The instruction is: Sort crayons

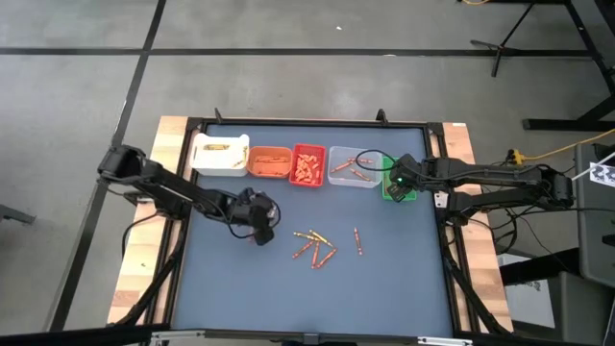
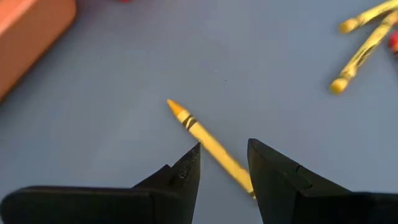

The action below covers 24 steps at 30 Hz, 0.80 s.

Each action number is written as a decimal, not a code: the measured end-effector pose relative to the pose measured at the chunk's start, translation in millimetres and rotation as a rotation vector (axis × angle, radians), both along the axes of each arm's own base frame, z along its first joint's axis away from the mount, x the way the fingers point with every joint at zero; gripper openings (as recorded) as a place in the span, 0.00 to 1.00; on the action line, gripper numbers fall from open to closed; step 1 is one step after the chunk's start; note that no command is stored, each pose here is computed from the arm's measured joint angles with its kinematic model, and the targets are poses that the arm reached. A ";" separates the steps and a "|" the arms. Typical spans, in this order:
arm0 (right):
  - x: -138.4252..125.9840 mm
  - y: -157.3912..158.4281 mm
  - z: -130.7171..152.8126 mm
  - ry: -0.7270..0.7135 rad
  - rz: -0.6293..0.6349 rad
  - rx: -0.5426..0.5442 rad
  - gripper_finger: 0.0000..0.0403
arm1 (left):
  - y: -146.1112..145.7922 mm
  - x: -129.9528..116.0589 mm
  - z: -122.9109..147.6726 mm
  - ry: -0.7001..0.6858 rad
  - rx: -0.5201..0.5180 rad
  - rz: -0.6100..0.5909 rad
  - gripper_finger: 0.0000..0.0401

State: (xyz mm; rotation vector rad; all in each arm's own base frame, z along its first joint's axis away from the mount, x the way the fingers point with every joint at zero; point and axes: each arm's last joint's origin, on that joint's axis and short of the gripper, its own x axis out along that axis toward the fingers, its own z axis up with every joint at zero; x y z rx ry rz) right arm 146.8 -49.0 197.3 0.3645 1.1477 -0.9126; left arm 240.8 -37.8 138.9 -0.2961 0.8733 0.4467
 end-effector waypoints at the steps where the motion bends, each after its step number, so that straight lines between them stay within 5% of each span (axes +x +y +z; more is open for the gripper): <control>1: 0.0 0.0 0.0 0.000 0.000 0.000 0.36 | -0.3 1.6 -3.0 0.002 0.001 0.001 0.29; 24: 0.1 0.0 0.0 0.000 0.000 0.000 0.36 | -1.2 10.2 -22.0 0.020 0.026 0.013 0.29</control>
